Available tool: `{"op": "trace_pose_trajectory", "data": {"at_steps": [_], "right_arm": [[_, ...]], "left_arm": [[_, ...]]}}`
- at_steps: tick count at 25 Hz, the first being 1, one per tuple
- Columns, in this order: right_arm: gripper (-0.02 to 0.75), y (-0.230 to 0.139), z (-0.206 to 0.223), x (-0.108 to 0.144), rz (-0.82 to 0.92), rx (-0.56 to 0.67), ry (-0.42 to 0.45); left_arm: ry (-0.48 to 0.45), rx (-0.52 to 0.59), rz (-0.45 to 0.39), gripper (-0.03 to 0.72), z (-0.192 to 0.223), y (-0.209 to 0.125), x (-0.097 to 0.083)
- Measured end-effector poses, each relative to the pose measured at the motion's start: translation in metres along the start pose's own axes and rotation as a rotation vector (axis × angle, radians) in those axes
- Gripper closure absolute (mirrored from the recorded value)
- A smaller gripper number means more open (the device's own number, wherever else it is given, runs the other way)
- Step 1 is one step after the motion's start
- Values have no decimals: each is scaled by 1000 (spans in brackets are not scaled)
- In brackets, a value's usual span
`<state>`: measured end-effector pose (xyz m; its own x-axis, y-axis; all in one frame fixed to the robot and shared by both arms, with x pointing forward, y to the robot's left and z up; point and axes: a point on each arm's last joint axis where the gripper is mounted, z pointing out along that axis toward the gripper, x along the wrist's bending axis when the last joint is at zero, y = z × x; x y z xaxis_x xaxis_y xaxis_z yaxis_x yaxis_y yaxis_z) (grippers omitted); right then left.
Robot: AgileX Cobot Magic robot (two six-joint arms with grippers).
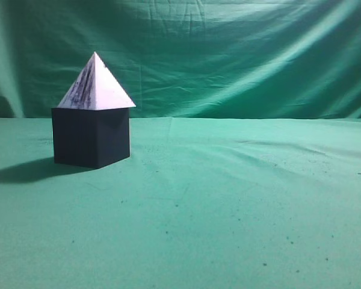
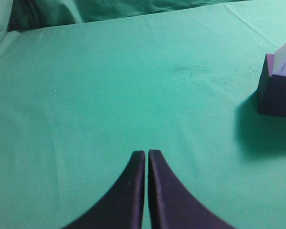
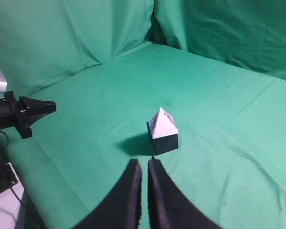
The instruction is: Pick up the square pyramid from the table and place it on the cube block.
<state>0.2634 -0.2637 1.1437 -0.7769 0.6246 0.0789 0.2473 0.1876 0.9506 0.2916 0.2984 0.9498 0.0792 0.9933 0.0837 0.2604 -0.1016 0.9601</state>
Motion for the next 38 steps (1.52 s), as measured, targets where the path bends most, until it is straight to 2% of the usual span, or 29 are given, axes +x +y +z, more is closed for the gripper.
{"op": "trace_pose_trajectory", "data": {"at_steps": [5,9,16,19,23,30,34,38], "right_arm": [[738,-16,14,-7,-65,16,-60],[738,-42,29,-15,-84,-24,-140],[738,-105,33,-32,-54,-154,-423],[738,-131,37,-40,-25,-174,-588],[738,-161,47,-53,22,-159,-736],[738,-179,49,-59,81,-91,-835],[738,-186,49,-59,119,-21,-839],[738,-188,50,-59,131,-9,-836]], "left_arm": [[0,0,0,688,0,0,0],[0,0,0,688,0,0,0],[0,0,0,688,0,0,0],[0,0,0,688,0,0,0],[0,0,0,688,0,0,0],[0,0,0,688,0,0,0],[0,0,0,688,0,0,0],[0,0,0,688,0,0,0]]}}
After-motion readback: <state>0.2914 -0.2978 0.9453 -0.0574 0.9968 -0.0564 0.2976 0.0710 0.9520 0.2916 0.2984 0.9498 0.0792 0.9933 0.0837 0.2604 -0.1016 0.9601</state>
